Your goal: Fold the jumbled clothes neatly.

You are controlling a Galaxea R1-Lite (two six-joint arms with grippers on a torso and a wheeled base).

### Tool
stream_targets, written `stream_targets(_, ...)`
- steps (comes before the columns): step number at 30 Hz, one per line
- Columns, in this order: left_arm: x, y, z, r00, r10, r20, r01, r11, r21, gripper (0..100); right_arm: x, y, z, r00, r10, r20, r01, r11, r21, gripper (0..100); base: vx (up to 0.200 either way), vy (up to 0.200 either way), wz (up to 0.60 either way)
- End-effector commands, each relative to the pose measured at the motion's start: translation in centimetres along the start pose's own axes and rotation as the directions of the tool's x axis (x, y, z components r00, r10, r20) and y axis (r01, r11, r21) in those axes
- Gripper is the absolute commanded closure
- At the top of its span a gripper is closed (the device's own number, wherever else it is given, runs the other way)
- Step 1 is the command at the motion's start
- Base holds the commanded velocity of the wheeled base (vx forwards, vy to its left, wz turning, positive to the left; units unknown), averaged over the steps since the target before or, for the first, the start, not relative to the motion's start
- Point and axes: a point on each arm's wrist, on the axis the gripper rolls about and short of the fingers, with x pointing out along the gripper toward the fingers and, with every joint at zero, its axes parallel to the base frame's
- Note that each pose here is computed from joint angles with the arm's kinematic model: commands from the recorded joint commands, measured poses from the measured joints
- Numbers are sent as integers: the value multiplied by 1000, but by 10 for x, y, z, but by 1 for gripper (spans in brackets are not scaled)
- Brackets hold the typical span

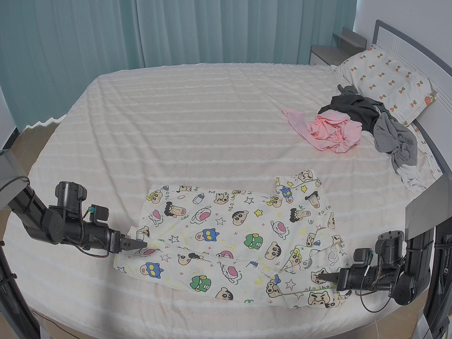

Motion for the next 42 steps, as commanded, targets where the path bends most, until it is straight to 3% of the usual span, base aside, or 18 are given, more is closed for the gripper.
stream_targets(1, 15, 10, -3, 1000, 15, -28, -14, 1000, 20, 0, 0, 2, 0, 1000, 8, 0, -8, 1000, -6, 100, 0, 0, 0)
stream_targets(7, 18, 8, -2, 999, 7, -31, -6, 999, 34, 0, 0, 2, -1, 1000, 7, -2, -7, 1000, -5, 100, 0, 0, 0)
stream_targets(8, 18, 8, -2, 999, 6, -32, -5, 999, 35, 100, 0, 2, -1, 1000, 7, -2, -7, 1000, -5, 100, 0, 0, 0)
stream_targets(28, -1, 2, 4, 1000, 30, 3, -30, 999, 32, 100, -1, 2, 0, 1000, 9, 3, -9, 1000, -7, 100, 0, 0, 0)
stream_targets(42, -39, -10, 13, 997, 30, -74, -34, 998, -51, 100, -2, 3, 4, 1000, 14, 22, -14, 1000, -9, 100, 0, 0, 0)
